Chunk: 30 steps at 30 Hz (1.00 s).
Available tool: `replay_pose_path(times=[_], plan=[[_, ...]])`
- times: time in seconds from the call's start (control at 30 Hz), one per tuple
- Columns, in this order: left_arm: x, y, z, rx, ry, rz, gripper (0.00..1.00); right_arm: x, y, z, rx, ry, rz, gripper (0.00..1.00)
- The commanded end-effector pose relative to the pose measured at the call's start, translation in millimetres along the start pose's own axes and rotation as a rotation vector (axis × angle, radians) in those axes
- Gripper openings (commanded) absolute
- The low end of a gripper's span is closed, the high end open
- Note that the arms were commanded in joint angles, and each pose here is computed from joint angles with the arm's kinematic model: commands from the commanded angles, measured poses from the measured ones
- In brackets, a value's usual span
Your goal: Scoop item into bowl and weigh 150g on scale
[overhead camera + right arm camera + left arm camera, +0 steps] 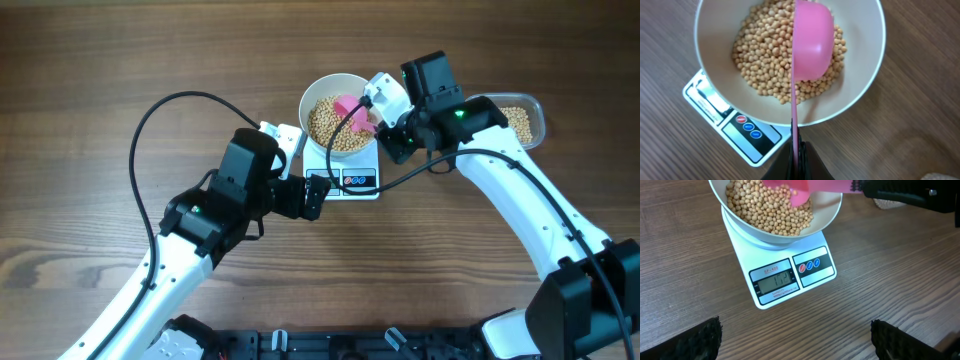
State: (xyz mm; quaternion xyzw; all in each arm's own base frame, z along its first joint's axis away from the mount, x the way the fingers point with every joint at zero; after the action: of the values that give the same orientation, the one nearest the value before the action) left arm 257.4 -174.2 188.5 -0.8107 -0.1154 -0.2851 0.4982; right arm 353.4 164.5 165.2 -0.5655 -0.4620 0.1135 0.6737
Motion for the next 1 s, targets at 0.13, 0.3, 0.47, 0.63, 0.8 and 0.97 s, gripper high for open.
replay_pose_path(times=[0.13,0.3,0.47,0.63,0.8,0.97], plan=[[-0.8,0.8,-0.1,0.004,0.022,0.002,1.00,16.6,0.0,4.8,0.055,0.120,-0.070,0.04],[-0.8,0.8,-0.1,0.004,0.022,0.002,1.00,20.9,-0.4,2.4,0.050,0.209,-0.089,0.04],[-0.8,0.8,-0.1,0.004,0.022,0.002,1.00,20.4,-0.9,0.6,0.053,0.304,-0.088,0.04],[-0.8,0.8,-0.1,0.004,0.022,0.002,1.00,20.6,-14.9,-20.0,0.035,0.423,-0.130,0.04],[-0.8,0.8,-0.1,0.004,0.022,0.002,1.00,34.9,-41.5,-24.4,0.183,0.442,-0.271,0.04],[-0.8,0.8,-0.1,0.004,0.022,0.002,1.00,36.6,-58.3,-33.1,0.287,0.537,-0.342,0.04]])
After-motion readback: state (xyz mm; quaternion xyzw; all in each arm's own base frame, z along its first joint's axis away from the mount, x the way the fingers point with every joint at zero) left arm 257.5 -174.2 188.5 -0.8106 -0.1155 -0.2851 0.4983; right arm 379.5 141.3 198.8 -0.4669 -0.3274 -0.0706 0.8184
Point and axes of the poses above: each gripper's point midway between its finger pads, its own y axis out along the fingers, its own z axis along the line the jaws close on, x = y × z, the point moved 3 cm from there along -y, back along the fingers, and after that the axes turned 4 degrees about -y, right-handed, at the moved point
